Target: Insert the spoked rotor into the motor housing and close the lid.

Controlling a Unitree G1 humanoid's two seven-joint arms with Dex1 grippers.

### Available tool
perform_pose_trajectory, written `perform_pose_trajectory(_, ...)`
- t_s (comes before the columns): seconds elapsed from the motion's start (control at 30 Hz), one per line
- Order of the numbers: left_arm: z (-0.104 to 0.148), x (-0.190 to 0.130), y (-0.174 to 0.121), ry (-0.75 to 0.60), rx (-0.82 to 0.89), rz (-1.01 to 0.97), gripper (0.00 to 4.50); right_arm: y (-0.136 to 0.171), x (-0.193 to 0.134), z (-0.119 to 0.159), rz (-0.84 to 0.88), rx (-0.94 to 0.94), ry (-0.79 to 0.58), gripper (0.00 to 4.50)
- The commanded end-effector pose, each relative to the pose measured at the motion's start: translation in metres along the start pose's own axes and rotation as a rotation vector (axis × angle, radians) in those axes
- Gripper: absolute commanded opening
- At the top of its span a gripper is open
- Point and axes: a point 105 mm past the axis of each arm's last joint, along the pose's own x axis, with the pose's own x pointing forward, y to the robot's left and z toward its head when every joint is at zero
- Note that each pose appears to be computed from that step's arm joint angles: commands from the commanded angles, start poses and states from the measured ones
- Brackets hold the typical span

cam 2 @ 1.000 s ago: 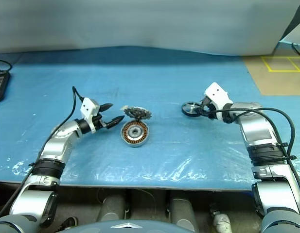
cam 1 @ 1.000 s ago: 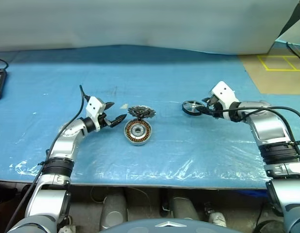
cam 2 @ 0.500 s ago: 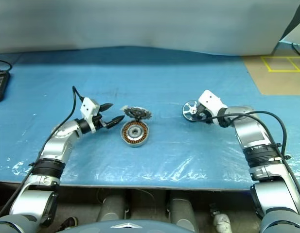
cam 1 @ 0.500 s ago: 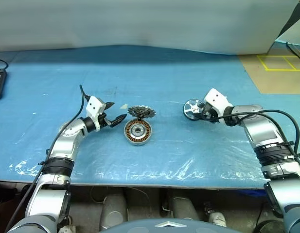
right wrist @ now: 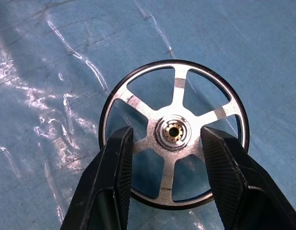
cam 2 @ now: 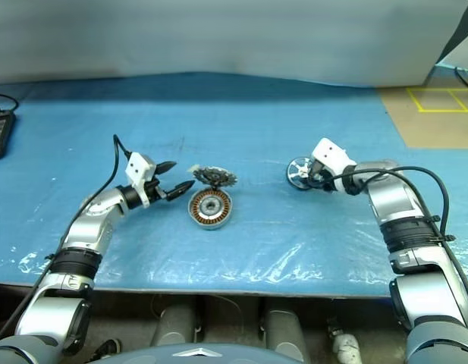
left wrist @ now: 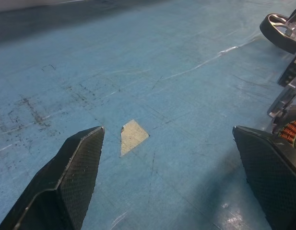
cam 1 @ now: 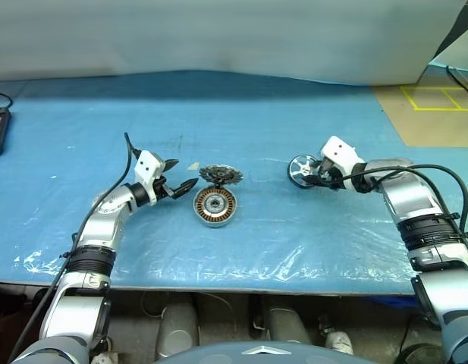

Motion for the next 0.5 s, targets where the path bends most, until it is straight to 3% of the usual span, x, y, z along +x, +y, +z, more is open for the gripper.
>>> perform_pose_trajectory(0.03,0.0115,-0.0016,0.0022,-0.031,0.04,0.005,4.5,-0.0009,0.004,0.0046,-0.002,0.029,-0.013,2.27)
perform_pose_trajectory(0.3,0.0112,-0.0021,0.0025,-0.028,0.043,0.008,4.5,0.0032,0.0097,-0.0011,0.012,0.031,0.012,2.27)
perform_pose_trajectory(0.43,0.0108,-0.0027,0.003,-0.028,0.043,0.013,4.5,0.0055,0.0073,0.0024,0.019,0.023,-0.007,1.49)
perform_pose_trajectory(0.5,0.0105,-0.003,0.0032,-0.027,0.043,0.014,4.5,0.0062,0.0057,0.0052,0.018,0.018,-0.016,1.32)
